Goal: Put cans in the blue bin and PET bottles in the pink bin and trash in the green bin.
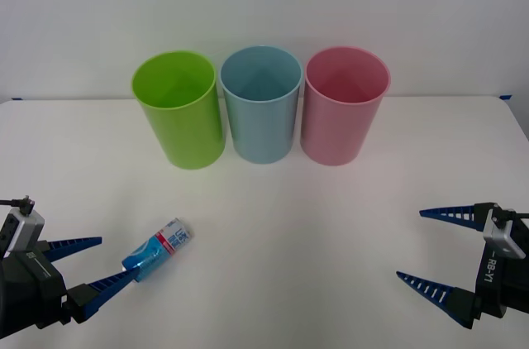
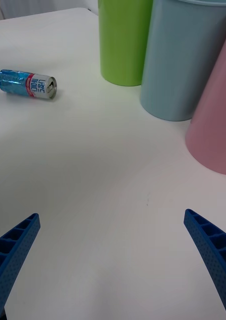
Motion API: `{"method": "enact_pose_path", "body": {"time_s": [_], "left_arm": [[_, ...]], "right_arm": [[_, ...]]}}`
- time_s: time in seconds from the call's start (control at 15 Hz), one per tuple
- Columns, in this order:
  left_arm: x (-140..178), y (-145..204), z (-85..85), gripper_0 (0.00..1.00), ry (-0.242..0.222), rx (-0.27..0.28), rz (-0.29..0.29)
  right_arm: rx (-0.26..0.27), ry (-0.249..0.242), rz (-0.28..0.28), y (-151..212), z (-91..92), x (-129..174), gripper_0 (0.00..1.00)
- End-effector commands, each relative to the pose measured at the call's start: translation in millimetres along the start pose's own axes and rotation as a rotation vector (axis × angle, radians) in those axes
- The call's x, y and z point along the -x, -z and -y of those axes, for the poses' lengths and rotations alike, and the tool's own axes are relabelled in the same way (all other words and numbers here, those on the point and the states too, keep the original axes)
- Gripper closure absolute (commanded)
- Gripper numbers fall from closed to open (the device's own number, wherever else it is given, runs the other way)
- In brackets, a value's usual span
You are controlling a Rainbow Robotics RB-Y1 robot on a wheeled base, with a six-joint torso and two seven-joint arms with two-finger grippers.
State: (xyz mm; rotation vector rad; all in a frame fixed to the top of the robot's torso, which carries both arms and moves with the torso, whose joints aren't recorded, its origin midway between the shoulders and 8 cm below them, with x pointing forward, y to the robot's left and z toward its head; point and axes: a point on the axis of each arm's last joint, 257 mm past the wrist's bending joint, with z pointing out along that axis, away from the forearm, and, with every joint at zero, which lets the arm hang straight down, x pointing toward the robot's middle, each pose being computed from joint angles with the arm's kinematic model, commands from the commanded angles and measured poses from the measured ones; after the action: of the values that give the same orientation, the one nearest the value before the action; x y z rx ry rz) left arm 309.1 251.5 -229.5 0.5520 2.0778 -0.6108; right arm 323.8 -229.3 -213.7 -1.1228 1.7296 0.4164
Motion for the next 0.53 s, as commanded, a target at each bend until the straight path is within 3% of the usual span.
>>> {"method": "enact_pose_path", "body": {"time_s": [0.07, 0.53], "left_arm": [[0.0, 0.0, 0.0, 0.0, 0.0, 0.0, 0.0], [0.0, 0.0, 0.0, 0.0, 0.0, 0.0, 0.0]], "right_arm": [[0.0, 0.0, 0.0, 0.0, 0.0, 0.0, 0.0], [0.0, 0.0, 0.0, 0.0, 0.0, 0.0, 0.0]]}}
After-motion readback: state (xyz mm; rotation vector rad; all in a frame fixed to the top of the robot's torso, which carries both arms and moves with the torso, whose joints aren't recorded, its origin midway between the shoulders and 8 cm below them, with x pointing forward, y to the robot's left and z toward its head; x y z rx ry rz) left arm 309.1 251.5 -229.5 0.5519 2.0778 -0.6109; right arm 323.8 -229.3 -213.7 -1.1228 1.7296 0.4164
